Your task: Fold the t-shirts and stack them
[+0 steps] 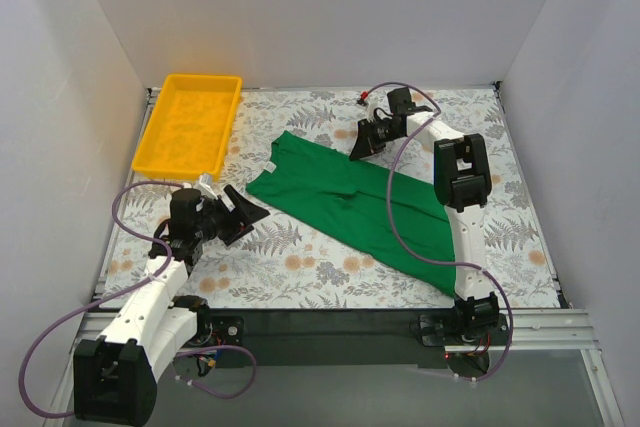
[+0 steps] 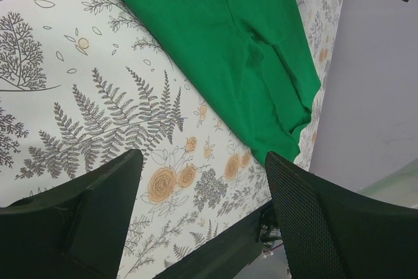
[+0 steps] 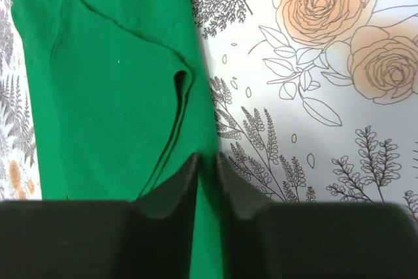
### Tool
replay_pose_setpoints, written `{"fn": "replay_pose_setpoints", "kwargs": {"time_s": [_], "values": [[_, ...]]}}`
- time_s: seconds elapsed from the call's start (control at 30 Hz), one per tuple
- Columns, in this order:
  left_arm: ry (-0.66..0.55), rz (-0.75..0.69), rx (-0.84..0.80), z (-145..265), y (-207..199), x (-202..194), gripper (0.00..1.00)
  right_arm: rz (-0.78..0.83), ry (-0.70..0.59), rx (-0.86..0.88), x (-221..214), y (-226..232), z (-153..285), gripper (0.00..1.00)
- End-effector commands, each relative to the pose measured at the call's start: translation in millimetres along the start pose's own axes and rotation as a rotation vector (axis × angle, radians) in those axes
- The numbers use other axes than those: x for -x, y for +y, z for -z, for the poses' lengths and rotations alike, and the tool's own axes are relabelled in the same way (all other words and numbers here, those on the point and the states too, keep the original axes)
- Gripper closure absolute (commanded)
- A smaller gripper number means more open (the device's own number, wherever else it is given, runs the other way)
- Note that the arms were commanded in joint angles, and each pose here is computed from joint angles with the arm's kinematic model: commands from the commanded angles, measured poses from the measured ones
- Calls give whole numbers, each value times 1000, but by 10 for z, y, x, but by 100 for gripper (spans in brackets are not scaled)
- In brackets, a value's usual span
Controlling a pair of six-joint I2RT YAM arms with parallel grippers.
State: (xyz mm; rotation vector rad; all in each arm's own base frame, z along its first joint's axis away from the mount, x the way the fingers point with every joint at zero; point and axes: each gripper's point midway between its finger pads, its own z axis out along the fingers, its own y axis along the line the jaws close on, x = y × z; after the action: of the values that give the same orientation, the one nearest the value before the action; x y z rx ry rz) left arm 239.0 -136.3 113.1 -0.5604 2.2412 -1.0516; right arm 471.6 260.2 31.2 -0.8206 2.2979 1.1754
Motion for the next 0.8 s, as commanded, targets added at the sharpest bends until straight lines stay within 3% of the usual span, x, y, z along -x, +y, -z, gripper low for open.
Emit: {"fn": "replay_pose_setpoints", "kwargs": {"time_s": [0.0, 0.13, 0.23, 0.43, 0.57, 0.67, 0.7, 0.77], "values": [[8, -8, -16, 3, -12, -14, 25, -21, 24, 22, -65, 90, 12, 84], [13, -6, -17, -3, -8, -24, 25, -18, 11, 10, 6, 74, 48, 98], [17, -5, -17, -11, -10, -22, 25, -11, -24, -44, 178, -41, 157, 99], [20, -1, -13, -54, 1, -2, 25, -101, -168, -278, 505, -712, 710, 99], [33, 14, -26, -113, 6, -8, 25, -179, -225, -381, 422, -1151, 1173, 99], [37, 22, -50, -194, -45, 47, 25, -208, -243, -388, 302, -1281, 1413, 75], [51, 34, -56, -254, -53, 59, 25, -214, -238, -389, 238, -1262, 1468, 61], [54, 27, -79, -334, -131, 120, 26, -162, -249, -413, 273, -1182, 1677, 52]]}}
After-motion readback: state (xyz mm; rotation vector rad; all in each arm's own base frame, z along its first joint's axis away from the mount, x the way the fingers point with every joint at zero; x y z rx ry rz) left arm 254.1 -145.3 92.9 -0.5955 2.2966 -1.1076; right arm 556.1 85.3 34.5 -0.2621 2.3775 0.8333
